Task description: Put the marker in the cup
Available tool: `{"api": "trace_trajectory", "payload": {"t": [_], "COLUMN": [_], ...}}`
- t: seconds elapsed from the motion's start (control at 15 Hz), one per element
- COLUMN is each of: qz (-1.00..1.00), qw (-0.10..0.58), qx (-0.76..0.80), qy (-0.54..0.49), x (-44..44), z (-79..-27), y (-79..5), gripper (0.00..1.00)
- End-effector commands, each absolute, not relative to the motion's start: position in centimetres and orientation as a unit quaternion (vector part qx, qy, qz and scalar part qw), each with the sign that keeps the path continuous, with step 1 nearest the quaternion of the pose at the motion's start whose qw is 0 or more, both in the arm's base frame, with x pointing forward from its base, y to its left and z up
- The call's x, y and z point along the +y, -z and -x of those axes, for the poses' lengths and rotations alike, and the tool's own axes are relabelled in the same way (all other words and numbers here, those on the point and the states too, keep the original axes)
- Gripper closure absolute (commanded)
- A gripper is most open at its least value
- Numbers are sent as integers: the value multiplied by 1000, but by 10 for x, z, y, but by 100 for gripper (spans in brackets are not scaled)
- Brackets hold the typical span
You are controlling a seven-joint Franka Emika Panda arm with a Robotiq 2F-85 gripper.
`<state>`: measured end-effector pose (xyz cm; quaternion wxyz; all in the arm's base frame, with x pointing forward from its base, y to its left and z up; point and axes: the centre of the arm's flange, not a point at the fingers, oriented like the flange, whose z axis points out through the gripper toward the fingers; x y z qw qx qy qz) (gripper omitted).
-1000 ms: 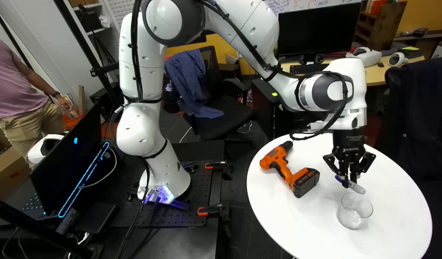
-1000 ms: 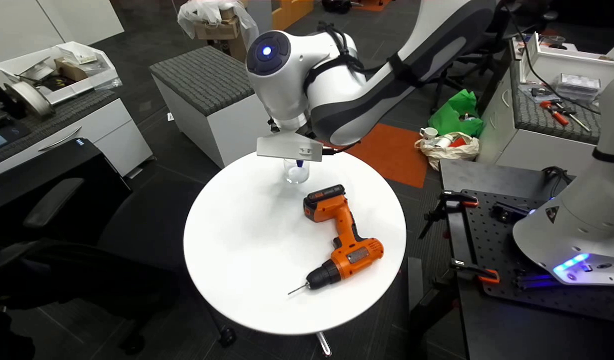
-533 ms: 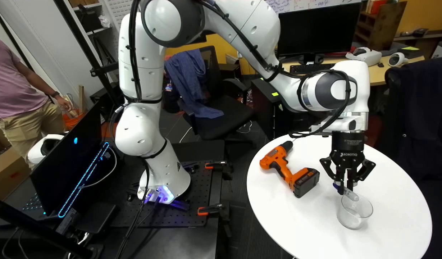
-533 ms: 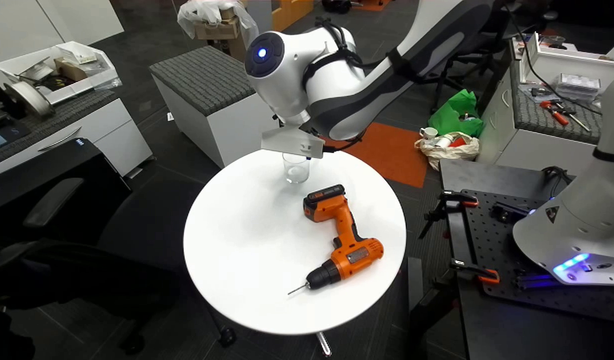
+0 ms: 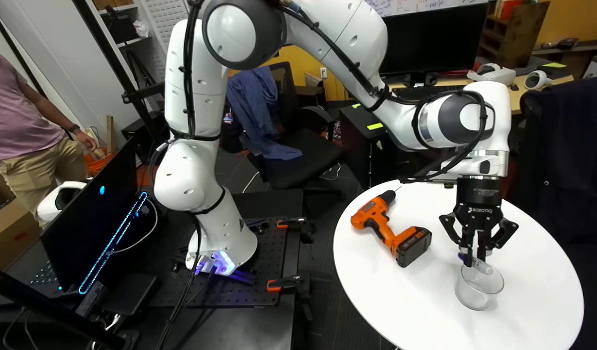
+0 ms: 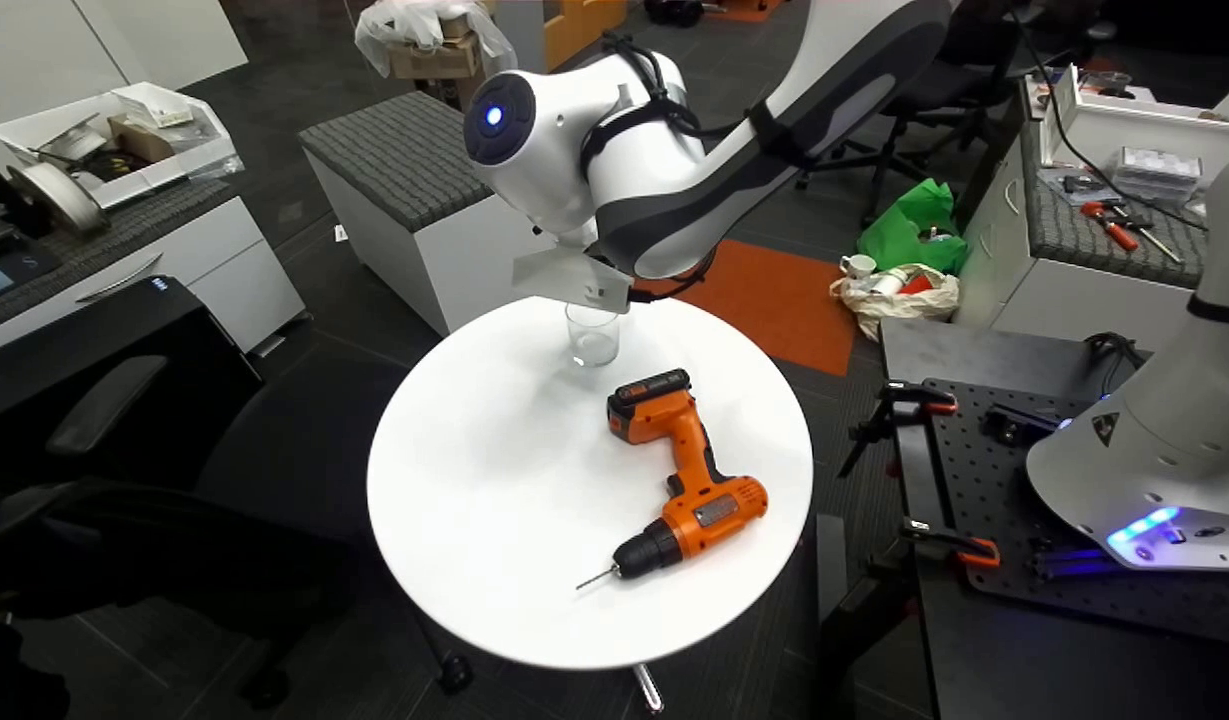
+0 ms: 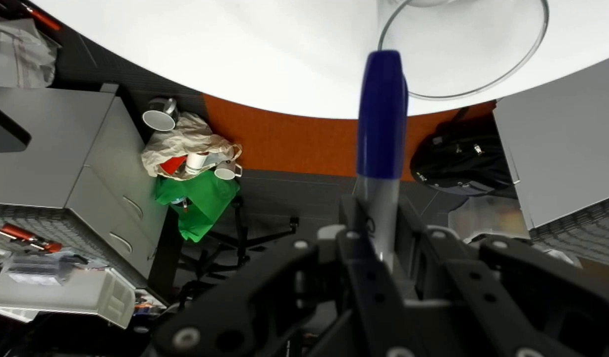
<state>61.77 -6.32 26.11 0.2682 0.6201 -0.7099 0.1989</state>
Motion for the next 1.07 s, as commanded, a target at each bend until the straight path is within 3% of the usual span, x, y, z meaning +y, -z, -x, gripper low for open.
{"api": "trace_trajectory", "payload": {"t": [0.0,1.0], "qz": [-597,-605], "qw": [291,331], "qx": [-717,-672], "qy": [-215,-269], "x": [-61,-63], "z": [-638,-671], "y": [-258,-229], "gripper": [95,95]}}
